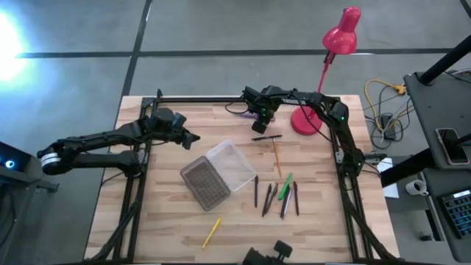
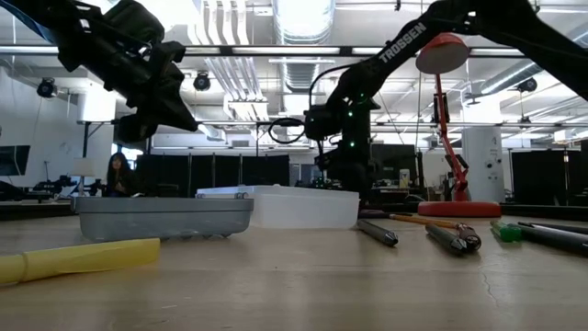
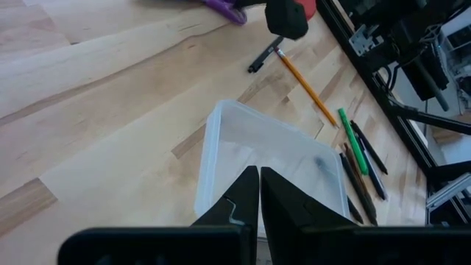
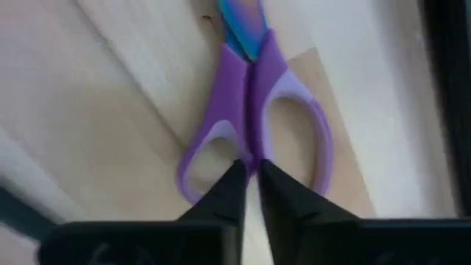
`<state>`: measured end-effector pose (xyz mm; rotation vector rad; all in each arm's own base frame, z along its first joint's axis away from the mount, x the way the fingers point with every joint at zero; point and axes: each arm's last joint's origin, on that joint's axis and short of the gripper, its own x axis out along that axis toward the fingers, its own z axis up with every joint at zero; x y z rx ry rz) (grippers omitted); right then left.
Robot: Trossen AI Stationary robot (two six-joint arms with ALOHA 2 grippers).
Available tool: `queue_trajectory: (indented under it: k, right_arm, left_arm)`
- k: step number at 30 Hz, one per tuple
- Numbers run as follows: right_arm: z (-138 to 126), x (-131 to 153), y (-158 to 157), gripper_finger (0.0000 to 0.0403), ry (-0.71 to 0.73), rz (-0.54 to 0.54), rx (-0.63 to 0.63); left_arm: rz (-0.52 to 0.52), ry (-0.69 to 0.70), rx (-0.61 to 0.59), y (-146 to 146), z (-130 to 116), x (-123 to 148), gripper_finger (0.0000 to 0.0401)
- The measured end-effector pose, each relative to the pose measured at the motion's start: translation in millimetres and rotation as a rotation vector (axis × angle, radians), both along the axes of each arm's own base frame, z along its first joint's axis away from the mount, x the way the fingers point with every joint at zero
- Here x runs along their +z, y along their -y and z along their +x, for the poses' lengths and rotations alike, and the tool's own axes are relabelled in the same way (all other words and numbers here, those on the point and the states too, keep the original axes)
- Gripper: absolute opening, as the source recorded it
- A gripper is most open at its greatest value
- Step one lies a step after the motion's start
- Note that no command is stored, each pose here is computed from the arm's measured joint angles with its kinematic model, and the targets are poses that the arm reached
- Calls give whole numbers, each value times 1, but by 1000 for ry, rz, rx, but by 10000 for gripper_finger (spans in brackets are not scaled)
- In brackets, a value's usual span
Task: Pick & place school supplies into a supply box
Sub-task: Put the purple scissors into the gray supply box
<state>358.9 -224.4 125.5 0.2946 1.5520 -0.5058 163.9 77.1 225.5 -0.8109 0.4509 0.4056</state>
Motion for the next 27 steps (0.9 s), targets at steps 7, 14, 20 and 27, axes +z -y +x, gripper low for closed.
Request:
queue_trajectory:
  k: [7,14,20,27]
  right_arm:
    - [0,3,-1,10,84,133,-44]
    - [-2,30,-1,8,221,237,-79]
    - [-7,50,5,7,271,226,-121]
    - [-2,49,-3,19,222,151,-47]
  left_arm:
    - [-1,-2,1,0,0,-1,0]
    - [0,-2,0,0,0,-1,0]
    - [5,-2,-2,0,0,-2,0]
    - [1,-12,-3,0,-1,-5,0]
